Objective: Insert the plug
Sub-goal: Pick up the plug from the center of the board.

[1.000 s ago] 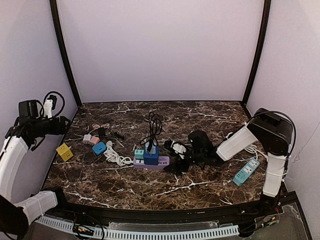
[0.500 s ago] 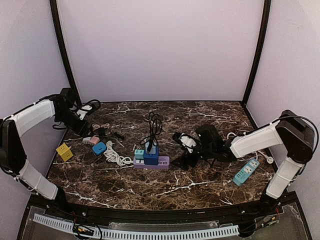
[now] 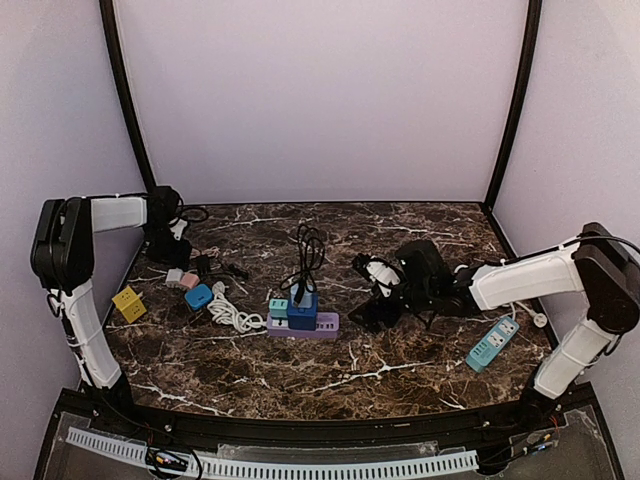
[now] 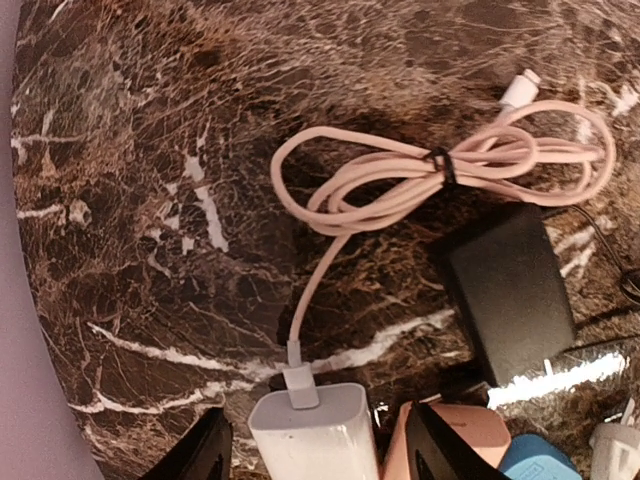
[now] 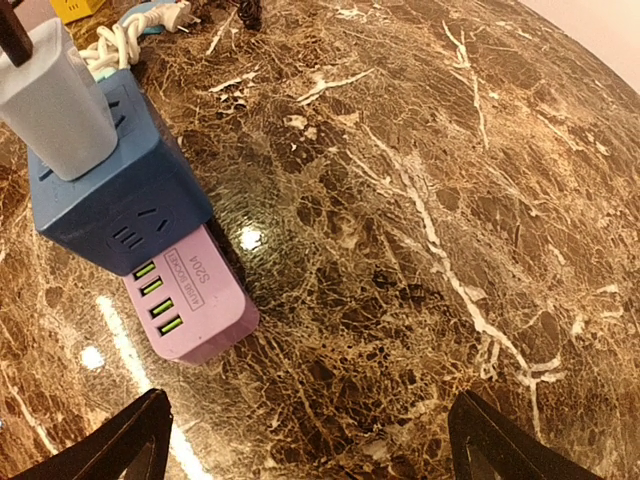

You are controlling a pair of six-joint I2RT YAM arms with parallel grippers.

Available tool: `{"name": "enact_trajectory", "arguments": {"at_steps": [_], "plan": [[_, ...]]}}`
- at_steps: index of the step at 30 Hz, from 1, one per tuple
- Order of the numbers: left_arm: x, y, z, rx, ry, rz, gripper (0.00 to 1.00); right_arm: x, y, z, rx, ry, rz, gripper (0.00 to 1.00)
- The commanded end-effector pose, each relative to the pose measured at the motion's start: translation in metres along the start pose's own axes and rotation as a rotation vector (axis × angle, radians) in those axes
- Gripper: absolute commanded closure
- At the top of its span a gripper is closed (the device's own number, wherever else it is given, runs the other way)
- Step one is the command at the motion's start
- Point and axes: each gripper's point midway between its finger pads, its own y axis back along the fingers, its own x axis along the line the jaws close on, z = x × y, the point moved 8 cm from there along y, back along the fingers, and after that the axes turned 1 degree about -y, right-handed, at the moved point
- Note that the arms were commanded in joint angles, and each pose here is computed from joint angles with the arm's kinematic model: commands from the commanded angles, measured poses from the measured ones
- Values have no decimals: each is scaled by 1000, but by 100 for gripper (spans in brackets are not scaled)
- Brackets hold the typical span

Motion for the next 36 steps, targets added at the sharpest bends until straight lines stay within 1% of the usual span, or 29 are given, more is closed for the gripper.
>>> {"name": "enact_trajectory", "arguments": {"at_steps": [1, 5, 10, 12, 15, 17, 19, 20, 21, 22, 24, 25, 27, 29, 31, 32, 33, 34, 35, 36], "plan": [[12, -15, -5, 23, 196, 73, 41, -1, 14, 8, -32, -51, -21, 4], [14, -20, -11, 38, 224, 71, 44, 5, 16, 8, -37, -66, -8, 4], [12, -25, -26, 77, 255, 19, 44, 11, 14, 10, -30, -57, -3, 4], [19, -24, -32, 84, 278, 8, 44, 13, 14, 11, -32, -52, -3, 4], [19, -21, -38, 93, 282, -11, 44, 15, 13, 12, -32, -49, -4, 4], [17, -22, -43, 110, 280, -28, 46, 15, 12, 13, -33, -47, -2, 4], [15, -23, -46, 112, 273, -35, 57, 15, 12, 13, -33, -47, -3, 4], [15, -24, -46, 110, 271, -38, 68, 15, 13, 13, -33, -46, -2, 4], [15, -23, -45, 108, 266, -40, 75, 16, 13, 14, -34, -45, -2, 4], [15, -21, -45, 110, 264, -45, 88, 16, 14, 15, -36, -46, -4, 4], [15, -14, -42, 105, 253, -54, 97, 14, 19, 18, -48, -52, -16, 4], [16, -8, -40, 98, 242, -55, 98, 14, 22, 20, -55, -56, -28, 4], [20, 9, -33, 55, 222, -50, 99, 12, 31, 27, -82, -68, -59, 4], [25, 35, -24, -26, 182, -28, 99, 9, 43, 36, -123, -79, -95, 4], [30, 67, -15, -134, 138, 1, 99, 7, 57, 48, -170, -95, -120, 2], [32, 92, -11, -207, 117, 13, 99, 7, 64, 53, -192, -105, -128, 2], [31, 106, -7, -256, 60, 23, 99, 7, 75, 61, -225, -117, -137, 1], [25, 134, -5, -337, 17, 24, 99, 7, 84, 68, -250, -128, -138, 1], [12, 150, -2, -385, -81, 19, 99, 8, 92, 74, -267, -138, -136, 1], [6, 177, -5, -462, -128, 15, 99, 9, 103, 83, -301, -154, -130, 1]]}}
